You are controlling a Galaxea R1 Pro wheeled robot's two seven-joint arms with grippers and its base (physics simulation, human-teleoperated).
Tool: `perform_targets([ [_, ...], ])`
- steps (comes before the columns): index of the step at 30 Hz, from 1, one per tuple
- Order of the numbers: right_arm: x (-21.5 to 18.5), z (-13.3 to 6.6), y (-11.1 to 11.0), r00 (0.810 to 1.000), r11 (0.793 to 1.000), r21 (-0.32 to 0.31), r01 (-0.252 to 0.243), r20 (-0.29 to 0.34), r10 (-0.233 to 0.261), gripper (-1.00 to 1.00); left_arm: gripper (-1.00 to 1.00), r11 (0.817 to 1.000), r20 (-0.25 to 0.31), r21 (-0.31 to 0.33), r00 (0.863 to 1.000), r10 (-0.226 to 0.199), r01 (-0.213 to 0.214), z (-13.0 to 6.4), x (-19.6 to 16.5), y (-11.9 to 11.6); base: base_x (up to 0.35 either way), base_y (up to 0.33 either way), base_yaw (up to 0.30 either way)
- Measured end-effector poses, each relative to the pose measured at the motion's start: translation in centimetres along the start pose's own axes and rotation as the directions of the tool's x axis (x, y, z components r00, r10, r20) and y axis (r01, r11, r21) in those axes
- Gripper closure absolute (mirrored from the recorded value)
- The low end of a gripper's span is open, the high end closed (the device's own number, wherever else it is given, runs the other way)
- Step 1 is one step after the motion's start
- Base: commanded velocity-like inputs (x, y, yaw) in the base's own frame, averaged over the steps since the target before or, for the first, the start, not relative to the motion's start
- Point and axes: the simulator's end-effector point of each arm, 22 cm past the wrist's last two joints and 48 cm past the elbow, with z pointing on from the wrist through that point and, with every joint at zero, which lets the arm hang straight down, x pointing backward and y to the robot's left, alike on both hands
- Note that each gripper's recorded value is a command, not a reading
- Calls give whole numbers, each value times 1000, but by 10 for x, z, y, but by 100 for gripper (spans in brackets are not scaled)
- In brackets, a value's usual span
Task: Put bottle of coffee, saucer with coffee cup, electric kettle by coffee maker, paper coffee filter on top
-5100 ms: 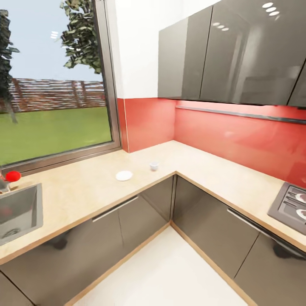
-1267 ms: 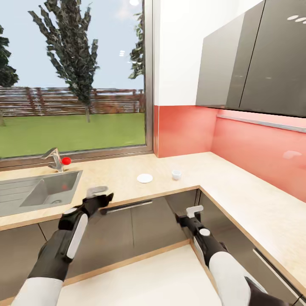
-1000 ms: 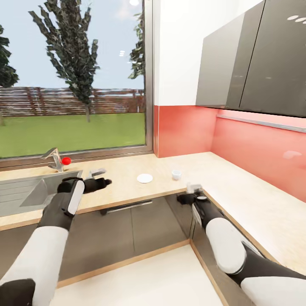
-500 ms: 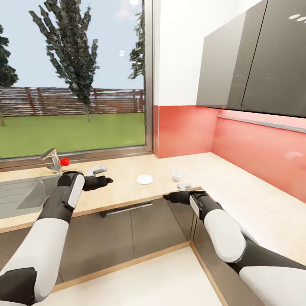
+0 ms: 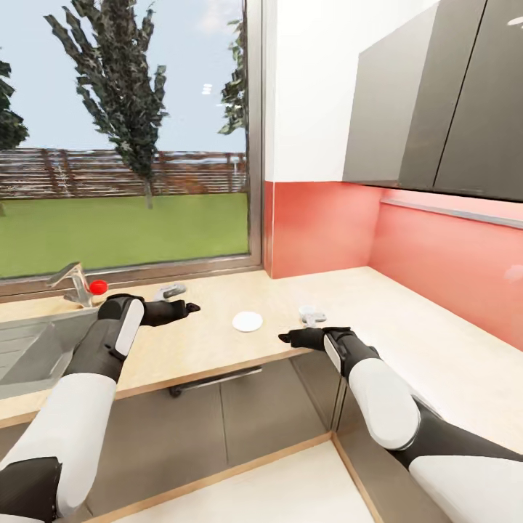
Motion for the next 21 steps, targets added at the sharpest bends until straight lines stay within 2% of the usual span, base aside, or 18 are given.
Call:
perform_targets([
  [9, 13, 4, 10, 1000, 1000, -24, -7, -28, 6, -100, -100, 1000, -12, -1, 1000, -4, 4, 2, 8, 2, 330, 126, 0],
  [17, 24, 7, 18, 999, 999, -42, -13, -52, 11, -100, -100, 1000, -25, 0, 1000, -9, 9, 5, 16, 3, 257, 126, 0],
  [21, 25, 8, 18, 998, 999, -44, -15, -57, 13, -100, -100, 999, -40, 43, 999, -13, 15, 7, 27, -4, 147, 67, 0],
])
